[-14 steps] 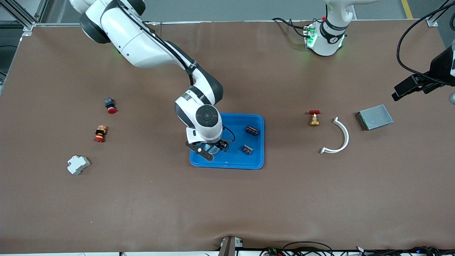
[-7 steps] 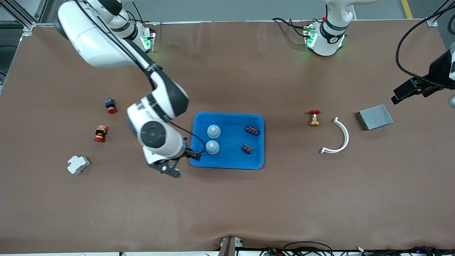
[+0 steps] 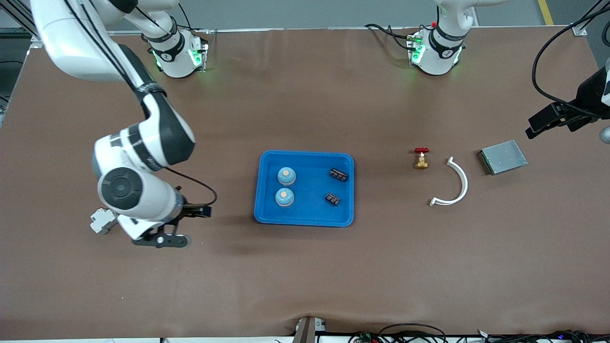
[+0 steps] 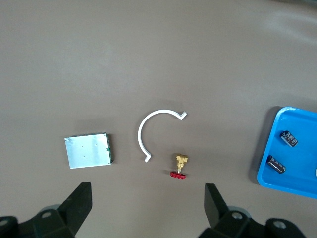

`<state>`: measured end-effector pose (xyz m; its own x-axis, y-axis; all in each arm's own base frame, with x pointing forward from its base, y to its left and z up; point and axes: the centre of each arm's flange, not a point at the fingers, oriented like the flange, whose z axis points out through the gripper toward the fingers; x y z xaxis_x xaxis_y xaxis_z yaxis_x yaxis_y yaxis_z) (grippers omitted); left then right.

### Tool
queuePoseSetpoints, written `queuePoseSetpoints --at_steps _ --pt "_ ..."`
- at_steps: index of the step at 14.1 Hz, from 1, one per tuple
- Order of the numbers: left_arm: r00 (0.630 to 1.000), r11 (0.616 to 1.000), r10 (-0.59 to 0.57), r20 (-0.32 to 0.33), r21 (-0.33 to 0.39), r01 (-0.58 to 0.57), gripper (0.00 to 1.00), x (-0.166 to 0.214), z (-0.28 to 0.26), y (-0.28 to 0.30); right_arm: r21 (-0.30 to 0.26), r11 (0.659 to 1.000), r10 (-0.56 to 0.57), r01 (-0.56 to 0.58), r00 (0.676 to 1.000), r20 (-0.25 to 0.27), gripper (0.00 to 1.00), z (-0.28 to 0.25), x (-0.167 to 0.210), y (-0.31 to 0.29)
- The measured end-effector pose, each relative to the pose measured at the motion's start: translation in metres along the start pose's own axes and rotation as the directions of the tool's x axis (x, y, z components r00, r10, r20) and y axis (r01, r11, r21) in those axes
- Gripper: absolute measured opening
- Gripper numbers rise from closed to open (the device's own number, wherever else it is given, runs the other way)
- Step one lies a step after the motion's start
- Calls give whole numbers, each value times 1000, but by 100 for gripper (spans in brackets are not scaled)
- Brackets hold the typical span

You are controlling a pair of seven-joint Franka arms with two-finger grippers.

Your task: Place electrolytic capacitor and blue bell in tray

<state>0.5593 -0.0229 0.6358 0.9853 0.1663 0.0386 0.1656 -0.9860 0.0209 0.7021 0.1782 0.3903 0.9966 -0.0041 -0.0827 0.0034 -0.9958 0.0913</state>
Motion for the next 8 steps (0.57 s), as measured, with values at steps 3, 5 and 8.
queuePoseSetpoints --at_steps 3,5,8 --pt "1000 1000 10 0 0 -10 100 0 0 0 -14 998 -66 66 998 -8 100 -5 -2 48" --pt "1000 1000 15 0 0 -15 100 0 0 2 -36 996 -81 79 996 -39 100 -7 -11 55" --pt "1000 1000 24 -3 -1 -24 100 -1 -1 7 -84 991 -115 108 990 -81 100 1 -20 75"
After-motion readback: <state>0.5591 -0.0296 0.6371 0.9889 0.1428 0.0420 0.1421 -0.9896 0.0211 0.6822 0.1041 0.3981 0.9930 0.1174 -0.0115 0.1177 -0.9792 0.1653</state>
